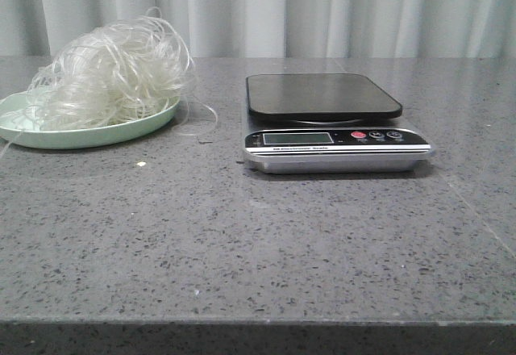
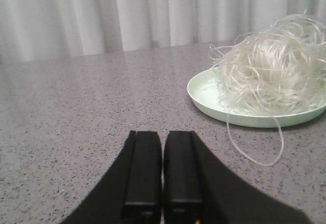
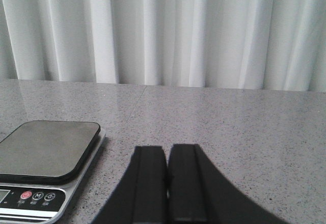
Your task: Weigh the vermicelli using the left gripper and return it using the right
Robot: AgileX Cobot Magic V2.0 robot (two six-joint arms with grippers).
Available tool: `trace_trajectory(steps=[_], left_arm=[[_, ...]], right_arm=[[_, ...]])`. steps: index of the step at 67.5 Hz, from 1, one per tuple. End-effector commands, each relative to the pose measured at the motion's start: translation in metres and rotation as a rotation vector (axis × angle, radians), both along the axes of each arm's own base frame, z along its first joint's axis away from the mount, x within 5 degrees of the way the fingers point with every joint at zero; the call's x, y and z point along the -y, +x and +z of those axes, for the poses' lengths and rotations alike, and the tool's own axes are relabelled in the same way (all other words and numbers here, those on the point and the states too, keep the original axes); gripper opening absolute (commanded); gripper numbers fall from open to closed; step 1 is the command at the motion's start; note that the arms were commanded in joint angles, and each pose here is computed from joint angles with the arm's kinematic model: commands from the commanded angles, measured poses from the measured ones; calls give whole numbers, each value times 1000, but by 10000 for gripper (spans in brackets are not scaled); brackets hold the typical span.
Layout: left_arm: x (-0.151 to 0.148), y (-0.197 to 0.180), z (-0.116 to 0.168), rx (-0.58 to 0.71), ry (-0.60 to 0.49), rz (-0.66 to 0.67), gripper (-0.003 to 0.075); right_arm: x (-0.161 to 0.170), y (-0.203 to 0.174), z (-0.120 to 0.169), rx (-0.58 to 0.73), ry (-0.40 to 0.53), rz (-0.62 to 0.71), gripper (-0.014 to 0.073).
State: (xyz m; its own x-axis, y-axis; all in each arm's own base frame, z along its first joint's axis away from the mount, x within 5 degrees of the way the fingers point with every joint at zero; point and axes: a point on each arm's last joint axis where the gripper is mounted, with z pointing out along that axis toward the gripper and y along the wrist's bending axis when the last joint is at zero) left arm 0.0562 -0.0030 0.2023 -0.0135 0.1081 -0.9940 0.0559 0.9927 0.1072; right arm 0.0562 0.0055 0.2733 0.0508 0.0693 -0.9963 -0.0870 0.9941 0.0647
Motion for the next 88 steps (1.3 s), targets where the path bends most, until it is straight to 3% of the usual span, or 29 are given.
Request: trace_trajectory(steps=[1, 51, 81, 88], left_arm=[[0, -2, 7, 94, -29, 3, 137], [0, -2, 7, 94, -29, 3, 137], [0, -2, 7, 94, -29, 3, 137], [0, -2, 7, 94, -29, 3, 137]], right_arm=[[2, -1, 15, 93, -6, -21, 152], [2, -1, 14, 90, -8, -22, 152], [8, -1, -66, 31, -11, -135, 152], [8, -1, -68, 10, -27, -133, 152]])
